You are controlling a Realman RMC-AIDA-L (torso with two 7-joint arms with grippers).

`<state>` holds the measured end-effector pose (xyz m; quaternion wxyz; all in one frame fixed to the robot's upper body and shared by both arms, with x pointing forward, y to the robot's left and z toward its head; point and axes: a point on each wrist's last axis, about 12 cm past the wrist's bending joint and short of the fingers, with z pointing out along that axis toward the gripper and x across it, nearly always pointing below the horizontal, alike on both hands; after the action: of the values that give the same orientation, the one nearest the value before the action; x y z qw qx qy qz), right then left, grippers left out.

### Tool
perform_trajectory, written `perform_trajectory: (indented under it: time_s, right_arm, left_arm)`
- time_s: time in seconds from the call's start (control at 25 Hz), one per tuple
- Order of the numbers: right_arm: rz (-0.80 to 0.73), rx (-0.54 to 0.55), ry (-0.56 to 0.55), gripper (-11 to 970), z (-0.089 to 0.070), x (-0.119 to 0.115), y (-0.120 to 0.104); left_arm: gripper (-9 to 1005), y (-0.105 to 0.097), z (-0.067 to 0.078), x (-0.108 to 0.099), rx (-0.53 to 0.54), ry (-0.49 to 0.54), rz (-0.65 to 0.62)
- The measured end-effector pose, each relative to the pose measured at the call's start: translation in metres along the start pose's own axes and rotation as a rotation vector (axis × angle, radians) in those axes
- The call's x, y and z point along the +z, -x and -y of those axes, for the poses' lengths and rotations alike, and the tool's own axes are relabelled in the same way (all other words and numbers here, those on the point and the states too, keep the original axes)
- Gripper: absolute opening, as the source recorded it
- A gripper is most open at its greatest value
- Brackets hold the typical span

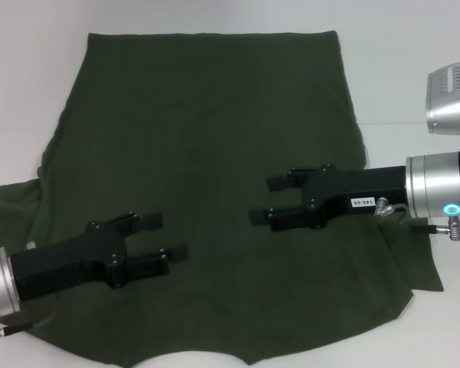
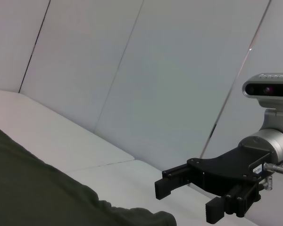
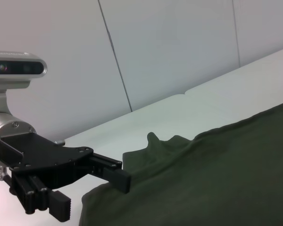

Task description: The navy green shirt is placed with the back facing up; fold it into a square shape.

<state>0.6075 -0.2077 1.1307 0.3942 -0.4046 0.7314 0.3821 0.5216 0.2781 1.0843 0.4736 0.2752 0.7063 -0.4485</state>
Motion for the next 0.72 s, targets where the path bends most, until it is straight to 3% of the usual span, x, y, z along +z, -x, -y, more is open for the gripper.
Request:
perform_trajectory:
  time_s: [0.56,0.72]
  right_arm:
    - [0.007,0.012,-0.002,865,0.0,-0.001,-0.002]
    - [0.035,0.039,-0.012,865,0.001,-0.002,-0.001]
  left_arm:
    - [886,-0.002,-0.002,-0.005,-0.008,0.012,-0.024]
    - [886,0.003,-0.011,-0.012,-0.026,0.092,0.025]
